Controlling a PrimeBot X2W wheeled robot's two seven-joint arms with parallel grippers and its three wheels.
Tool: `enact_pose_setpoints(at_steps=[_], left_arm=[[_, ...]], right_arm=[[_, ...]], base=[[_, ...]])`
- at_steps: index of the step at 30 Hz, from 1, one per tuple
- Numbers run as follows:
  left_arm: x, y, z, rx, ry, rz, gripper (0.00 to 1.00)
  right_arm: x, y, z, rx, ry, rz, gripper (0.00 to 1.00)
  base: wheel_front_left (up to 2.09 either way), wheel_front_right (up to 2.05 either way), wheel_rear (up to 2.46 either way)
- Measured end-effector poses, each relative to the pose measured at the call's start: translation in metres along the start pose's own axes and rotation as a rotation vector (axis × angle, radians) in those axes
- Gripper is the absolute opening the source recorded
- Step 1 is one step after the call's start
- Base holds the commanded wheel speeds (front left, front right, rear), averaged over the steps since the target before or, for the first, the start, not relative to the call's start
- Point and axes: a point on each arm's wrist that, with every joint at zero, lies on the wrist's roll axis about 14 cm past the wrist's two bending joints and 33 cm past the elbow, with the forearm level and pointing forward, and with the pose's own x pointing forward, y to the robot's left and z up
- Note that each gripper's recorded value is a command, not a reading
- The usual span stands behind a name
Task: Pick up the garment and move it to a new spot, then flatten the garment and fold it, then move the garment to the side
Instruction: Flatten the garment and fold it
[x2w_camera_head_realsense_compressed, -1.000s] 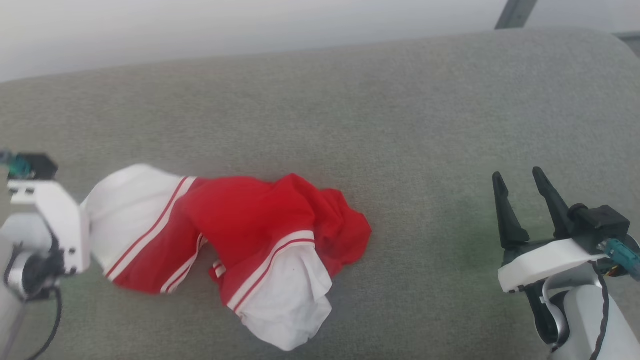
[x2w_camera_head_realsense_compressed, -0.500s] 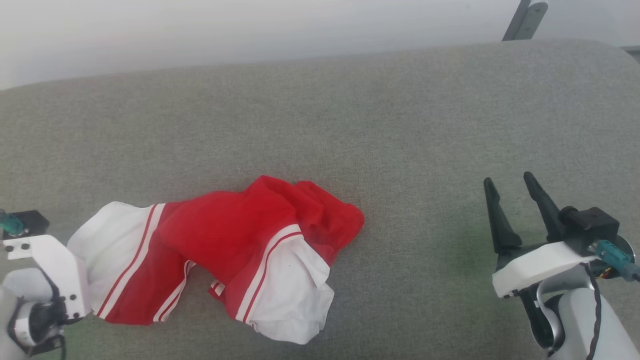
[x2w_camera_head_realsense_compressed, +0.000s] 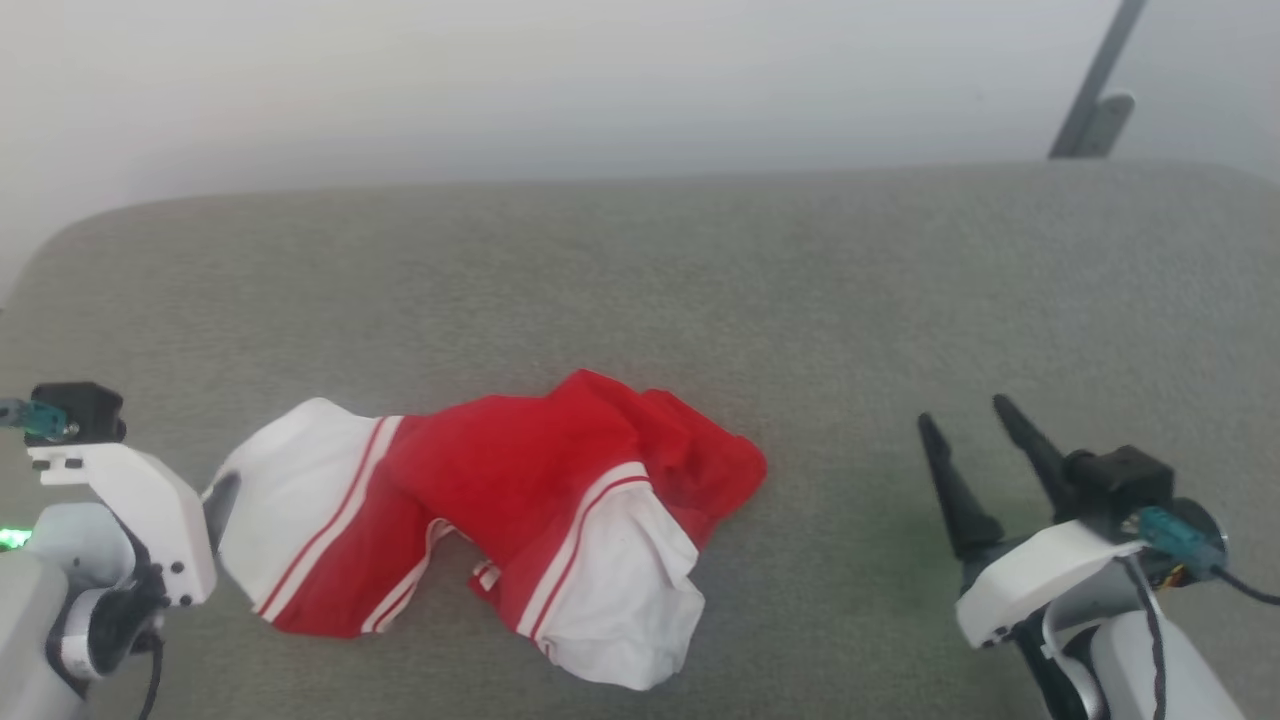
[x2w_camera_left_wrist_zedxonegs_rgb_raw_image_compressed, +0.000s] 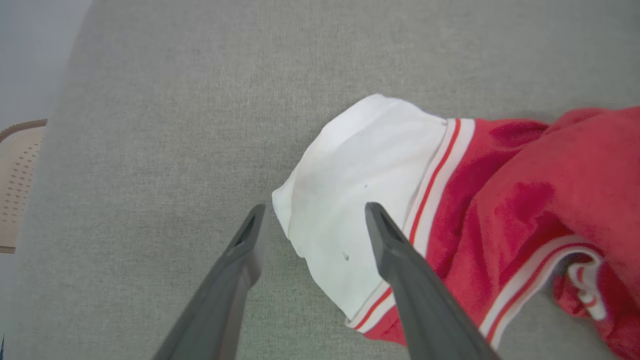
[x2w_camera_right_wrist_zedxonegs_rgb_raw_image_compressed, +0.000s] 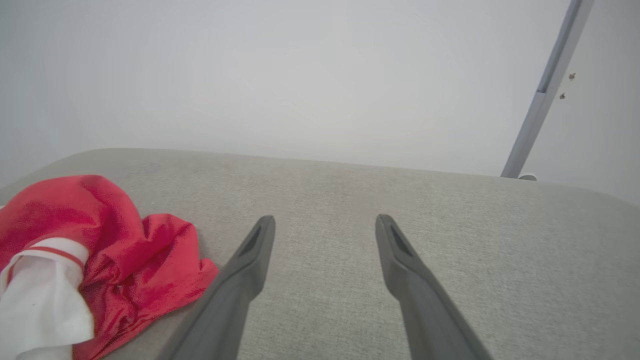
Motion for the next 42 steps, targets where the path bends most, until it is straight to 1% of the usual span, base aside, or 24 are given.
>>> enact_pose_setpoints(at_steps=[5, 10, 15, 20, 25, 27, 35, 36, 37, 38, 39, 42], left_arm=[[-0.028, 0.002, 0.028, 0.023, -0.224, 0.011, 1.00], [-0.058, 0.003, 0.040, 0.043, -0.419, 0.023, 1.00], [-0.086, 0.012, 0.046, 0.031, -0.591, 0.071, 1.00], [-0.101, 0.017, 0.041, -0.008, -0.695, 0.119, 1.00], [-0.103, 0.021, 0.024, -0.066, -0.698, 0.151, 1.00], [-0.102, 0.021, 0.019, -0.081, -0.694, 0.160, 1.00], [-0.095, 0.024, 0.006, -0.106, -0.662, 0.181, 1.00], [-0.094, 0.025, 0.006, -0.108, -0.661, 0.186, 1.00], [-0.093, 0.026, 0.005, -0.108, -0.659, 0.189, 1.00], [-0.092, 0.026, 0.005, -0.107, -0.658, 0.191, 1.00], [-0.092, 0.026, 0.005, -0.108, -0.658, 0.189, 1.00], [-0.089, 0.025, 0.004, -0.113, -0.657, 0.188, 1.00]], right_arm=[[0.000, 0.034, 0.000, 0.001, 0.029, 0.112, 1.00], [-0.002, 0.074, -0.004, -0.002, 0.088, 0.247, 1.00], [-0.013, 0.113, -0.021, -0.007, 0.207, 0.395, 1.00], [-0.028, 0.141, -0.041, -0.027, 0.350, 0.525, 1.00], [-0.033, 0.151, -0.056, -0.064, 0.454, 0.598, 1.00], [-0.033, 0.152, -0.064, -0.076, 0.494, 0.612, 1.00], [-0.023, 0.157, -0.090, -0.164, 0.583, 0.659, 1.00], [-0.022, 0.158, -0.093, -0.167, 0.590, 0.661, 0.70], [-0.020, 0.159, -0.095, -0.168, 0.593, 0.663, 0.70], [-0.019, 0.161, -0.096, -0.171, 0.592, 0.667, 0.30], [-0.017, 0.161, -0.097, -0.177, 0.591, 0.668, 0.00], [-0.010, 0.160, -0.096, -0.173, 0.567, 0.659, 0.00]], base=[[0.00, 0.00, 0.00], [0.00, 0.00, 0.00], [0.00, 0.00, 0.00], [0.00, 0.00, 0.00], [0.00, 0.00, 0.00], [0.00, 0.00, 0.00], [0.00, 0.00, 0.00], [0.00, 0.00, 0.00], [0.00, 0.00, 0.00], [0.00, 0.00, 0.00], [0.00, 0.00, 0.00], [0.00, 0.00, 0.00]])
